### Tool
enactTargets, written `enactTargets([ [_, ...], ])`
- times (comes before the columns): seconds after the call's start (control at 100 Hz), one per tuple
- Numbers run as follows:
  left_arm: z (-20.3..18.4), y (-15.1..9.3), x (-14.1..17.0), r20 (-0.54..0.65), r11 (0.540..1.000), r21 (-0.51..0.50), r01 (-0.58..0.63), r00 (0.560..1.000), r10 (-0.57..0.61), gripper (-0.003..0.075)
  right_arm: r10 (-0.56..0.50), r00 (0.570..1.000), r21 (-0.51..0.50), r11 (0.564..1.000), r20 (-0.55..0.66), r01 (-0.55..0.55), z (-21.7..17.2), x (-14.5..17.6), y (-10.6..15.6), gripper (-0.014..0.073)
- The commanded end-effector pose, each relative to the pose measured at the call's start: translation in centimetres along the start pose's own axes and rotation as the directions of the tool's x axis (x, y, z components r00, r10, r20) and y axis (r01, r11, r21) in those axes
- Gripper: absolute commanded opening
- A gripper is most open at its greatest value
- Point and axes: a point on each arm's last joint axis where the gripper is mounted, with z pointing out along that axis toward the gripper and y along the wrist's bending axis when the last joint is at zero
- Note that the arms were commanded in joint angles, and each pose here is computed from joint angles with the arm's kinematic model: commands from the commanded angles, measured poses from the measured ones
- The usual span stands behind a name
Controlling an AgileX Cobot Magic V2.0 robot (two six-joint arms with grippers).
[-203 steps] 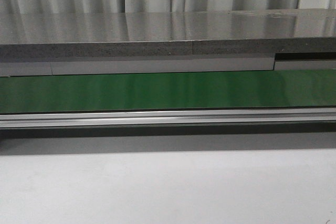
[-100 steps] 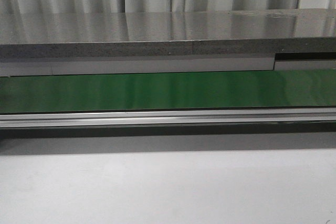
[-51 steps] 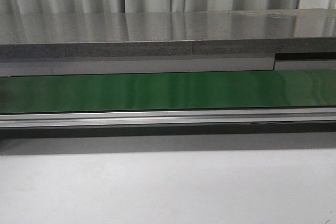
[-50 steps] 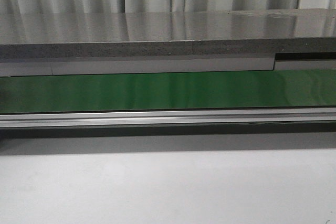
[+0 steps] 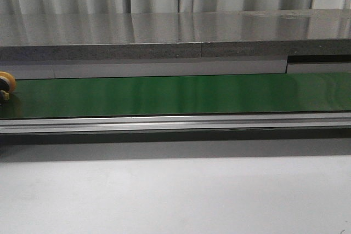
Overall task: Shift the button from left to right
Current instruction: 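Lift the button and set it on the conveyor belt's near end, then open the left gripper and raise it away from the button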
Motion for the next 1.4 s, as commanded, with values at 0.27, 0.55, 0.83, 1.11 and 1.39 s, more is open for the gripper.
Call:
enactTargets([
  [0.27,-8.6,-3.1,5.4,0.433,0.997,0.029,-0.069,0.9,0.05,0.0627,-0.014,0.994,-0.002,1.0,0.111,0.014,-0.3,-1.4,0.1,-0.0066],
  [0.55,-10.9,-2.7,12.8,0.637,0.998,0.012,-0.066,0.77,0.043,0.0627,-0.014,0.994,-0.002,1.0,0.111,0.014,-0.3,-1.4,0.1,-0.0066],
  [0.83,-12.7,-2.3,18.8,0.777,0.998,0.004,-0.062,0.628,0.036,0.0627,-0.014,0.994,-0.002,1.0,0.111,0.014,-0.3,-1.4,0.1,-0.0066],
  [1.11,-12.8,-2.2,20.5,0.803,0.998,0.004,-0.063,0.595,0.034,0.0627,-0.014,0.994,-0.002,1.0,0.111,0.014,-0.3,-1.4,0.1,-0.0066],
  [1.39,-12.8,-2.2,20.5,0.803,0.998,0.004,-0.063,0.595,0.034,0.0424,-0.014,0.994,-0.002,1.0,0.111,0.014,-0.3,-1.4,0.1,-0.0066],
])
